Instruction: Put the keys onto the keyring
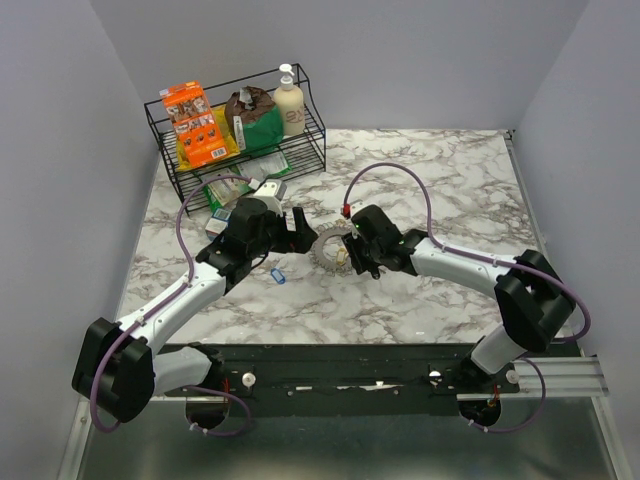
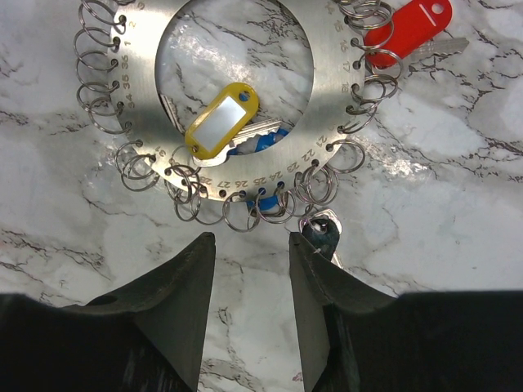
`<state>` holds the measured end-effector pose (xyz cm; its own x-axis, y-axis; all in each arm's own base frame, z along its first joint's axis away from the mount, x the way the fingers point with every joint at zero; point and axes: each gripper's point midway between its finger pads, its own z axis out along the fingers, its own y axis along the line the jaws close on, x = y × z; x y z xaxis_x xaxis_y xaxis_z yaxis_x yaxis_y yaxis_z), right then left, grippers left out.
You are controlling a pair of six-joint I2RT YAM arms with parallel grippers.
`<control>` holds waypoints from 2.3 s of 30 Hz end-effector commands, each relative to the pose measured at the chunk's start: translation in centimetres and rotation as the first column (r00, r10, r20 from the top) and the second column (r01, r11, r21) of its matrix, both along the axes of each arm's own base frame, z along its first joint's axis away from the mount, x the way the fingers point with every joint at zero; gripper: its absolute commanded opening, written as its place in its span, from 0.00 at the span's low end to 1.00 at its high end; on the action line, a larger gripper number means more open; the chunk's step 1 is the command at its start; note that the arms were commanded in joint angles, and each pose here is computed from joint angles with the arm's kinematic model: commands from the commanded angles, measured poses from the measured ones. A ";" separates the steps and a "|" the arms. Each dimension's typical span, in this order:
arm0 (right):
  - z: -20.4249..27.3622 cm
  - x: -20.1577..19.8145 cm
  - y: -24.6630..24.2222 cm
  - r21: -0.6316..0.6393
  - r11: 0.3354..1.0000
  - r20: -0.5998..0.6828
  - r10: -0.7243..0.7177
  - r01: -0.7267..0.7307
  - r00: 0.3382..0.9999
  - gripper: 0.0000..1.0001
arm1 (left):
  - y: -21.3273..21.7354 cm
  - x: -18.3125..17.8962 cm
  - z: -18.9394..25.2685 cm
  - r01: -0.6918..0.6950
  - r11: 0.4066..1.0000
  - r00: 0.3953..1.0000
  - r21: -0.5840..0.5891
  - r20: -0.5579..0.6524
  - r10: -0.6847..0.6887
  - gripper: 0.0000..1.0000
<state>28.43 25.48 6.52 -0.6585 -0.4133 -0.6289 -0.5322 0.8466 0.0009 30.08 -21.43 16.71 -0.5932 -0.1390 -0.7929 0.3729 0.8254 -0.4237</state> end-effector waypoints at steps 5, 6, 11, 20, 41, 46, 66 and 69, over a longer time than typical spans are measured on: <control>0.4 0.6 -0.3 -0.018 0.998 0.024 -0.054 0.055 0.998 0.49 | 0.0 -0.6 -0.5 0.024 1.000 1.000 0.004 -0.010 -0.023 0.99; 0.5 0.7 -0.4 -0.019 0.997 0.033 -0.073 0.074 0.997 0.49 | 0.1 -0.6 -0.7 0.021 1.000 1.000 0.007 -0.017 -0.021 0.99; 1.3 1.7 -0.6 -0.005 0.992 0.057 -0.124 0.124 0.991 0.50 | 0.2 -0.8 -0.8 0.019 1.000 1.000 0.010 -0.019 -0.019 0.99; 3.4 3.3 -1.1 0.159 0.976 -0.006 -0.147 0.146 0.989 0.52 | 0.2 -1.0 -1.6 0.027 0.999 0.999 0.022 -0.045 -0.026 0.99; 3.3 3.1 -1.0 0.272 0.952 -0.101 -0.116 0.139 0.988 0.53 | -0.8 2.1 -2.6 0.033 0.992 0.993 0.118 -0.115 -0.019 0.96; 3.0 2.9 -1.3 0.278 0.949 -0.117 -0.122 0.150 0.986 0.53 | -1.5 3.3 -2.7 0.044 0.991 0.993 0.128 -0.118 -0.029 0.93; 3.0 2.7 -5.9 0.419 0.872 -0.209 -0.178 0.253 0.961 0.70 | -6.5 9.3 -3.8 0.105 0.976 0.981 0.193 -0.181 -0.070 0.72; 3.2 2.6 -6.3 0.432 0.864 -0.213 -0.180 0.258 0.960 0.77 | -7.0 9.6 -4.5 0.115 0.973 0.977 0.200 -0.201 -0.074 0.70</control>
